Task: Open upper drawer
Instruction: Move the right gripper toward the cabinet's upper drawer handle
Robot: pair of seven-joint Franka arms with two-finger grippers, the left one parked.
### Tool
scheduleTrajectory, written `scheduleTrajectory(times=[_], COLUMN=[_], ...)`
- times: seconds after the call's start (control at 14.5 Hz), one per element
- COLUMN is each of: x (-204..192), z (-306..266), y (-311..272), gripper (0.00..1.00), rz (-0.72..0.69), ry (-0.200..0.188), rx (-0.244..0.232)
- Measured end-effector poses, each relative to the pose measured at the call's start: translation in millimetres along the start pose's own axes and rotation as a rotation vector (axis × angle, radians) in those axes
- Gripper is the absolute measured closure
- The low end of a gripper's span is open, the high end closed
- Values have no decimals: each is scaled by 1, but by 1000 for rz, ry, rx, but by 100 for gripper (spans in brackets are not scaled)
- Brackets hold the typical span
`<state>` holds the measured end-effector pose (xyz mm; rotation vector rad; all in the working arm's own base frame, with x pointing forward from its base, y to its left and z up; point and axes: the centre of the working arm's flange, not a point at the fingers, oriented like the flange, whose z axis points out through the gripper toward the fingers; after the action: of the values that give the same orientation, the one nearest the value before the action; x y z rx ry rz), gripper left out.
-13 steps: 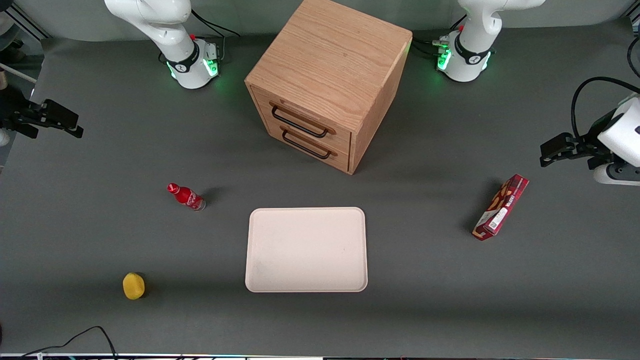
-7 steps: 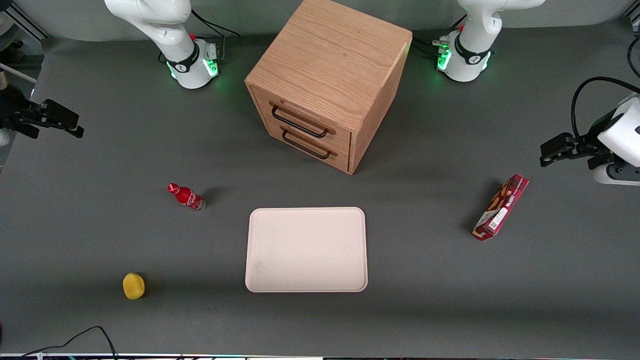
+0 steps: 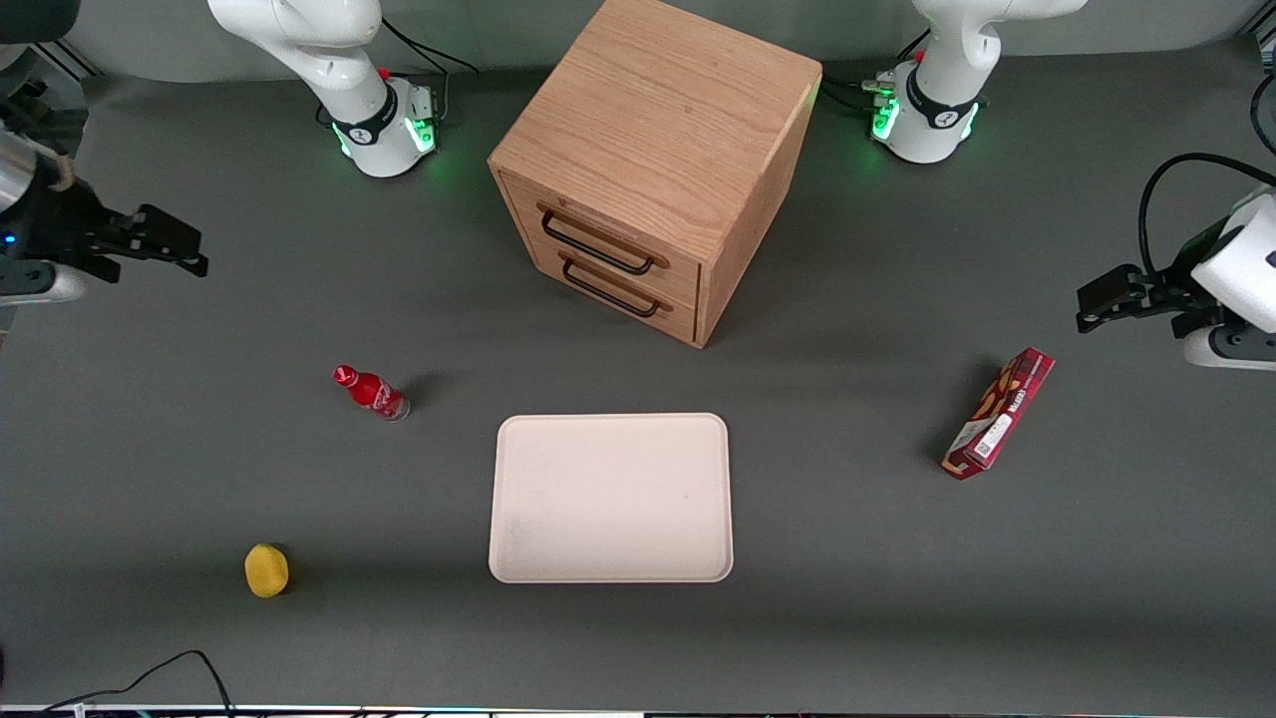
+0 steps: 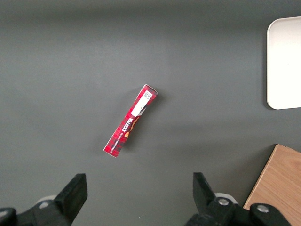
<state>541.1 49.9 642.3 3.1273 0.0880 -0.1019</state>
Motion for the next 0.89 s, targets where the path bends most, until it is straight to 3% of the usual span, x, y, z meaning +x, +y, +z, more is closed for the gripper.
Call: scheduleTrajectory(times=[0.21, 0.48, 0.89], x=[-4, -19, -20], z=[0, 7, 27], y=[-37, -81, -113], gripper=[0, 0, 0], rz=[-69, -155, -331], ry=[-12, -88, -170], rx=[-5, -15, 150])
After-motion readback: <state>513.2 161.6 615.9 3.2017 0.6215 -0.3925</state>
